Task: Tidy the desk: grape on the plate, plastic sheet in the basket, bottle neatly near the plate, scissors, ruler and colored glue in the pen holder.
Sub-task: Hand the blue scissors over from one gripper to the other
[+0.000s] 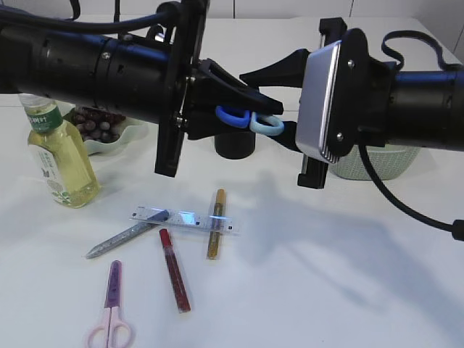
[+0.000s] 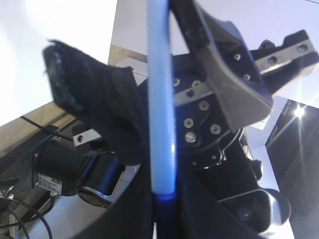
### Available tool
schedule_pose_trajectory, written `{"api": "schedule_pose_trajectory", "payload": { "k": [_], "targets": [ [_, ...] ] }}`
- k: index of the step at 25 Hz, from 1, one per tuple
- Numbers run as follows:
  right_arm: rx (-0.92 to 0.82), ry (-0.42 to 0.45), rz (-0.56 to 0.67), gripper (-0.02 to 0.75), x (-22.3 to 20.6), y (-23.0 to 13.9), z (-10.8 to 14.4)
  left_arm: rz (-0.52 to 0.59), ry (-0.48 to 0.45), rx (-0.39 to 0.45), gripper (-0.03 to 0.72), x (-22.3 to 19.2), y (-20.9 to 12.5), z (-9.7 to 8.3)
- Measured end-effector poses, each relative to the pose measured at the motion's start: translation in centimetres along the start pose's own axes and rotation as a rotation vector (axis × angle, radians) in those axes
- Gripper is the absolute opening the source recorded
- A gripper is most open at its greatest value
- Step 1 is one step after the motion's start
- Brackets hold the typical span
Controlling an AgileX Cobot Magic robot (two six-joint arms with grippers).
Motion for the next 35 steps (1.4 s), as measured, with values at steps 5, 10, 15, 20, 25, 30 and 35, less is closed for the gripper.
{"api": "schedule_pose_trajectory", "payload": {
  "k": [5,10,15,20,25,30,35],
  "targets": [
    [-0.043,-0.002,0.056,0.389,-0.1,-0.9,0.1,0.006,0.005,-0.006,0.045,0.0,0.0,0.1],
    [-0.044,0.017,0.085,0.389,-0.3,-1.7,0.5,0.007,-0.018,-0.024,0.045,0.0,0.0,-0.2],
    [-0.042,0.035,0.046,0.389,-0.6,-1.3,0.9,0.004,-0.028,-0.026,0.044,0.0,0.0,-0.4],
    [-0.088,-0.002,0.071,0.389,-0.6,-1.7,0.4,0.003,-0.030,-0.027,0.044,0.0,0.0,-0.4],
    [-0.119,-0.054,0.138,0.388,-0.5,-2.7,-0.3,0.000,-0.040,-0.023,0.044,0.0,0.1,-0.5],
    [-0.101,-0.044,0.163,0.388,-1.1,-3.8,0.2,-0.002,-0.044,-0.021,0.044,0.0,0.1,-0.6],
    [0.021,-0.025,0.191,0.389,-1.7,-4.9,0.8,-0.003,-0.046,-0.021,0.044,0.0,0.1,-0.6]
  ]
}}
Point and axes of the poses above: a point on each arm's last joint axis where the gripper is mounted, x pointing back along that axis away from the gripper, z along the wrist's bending axis when the last joint is at zero, y = z × x, the point moved 5 cm from there along -x, pointing out along that axis toward the gripper, and after that the axes turned 8 degrees about -x, right-handed, at the moved point
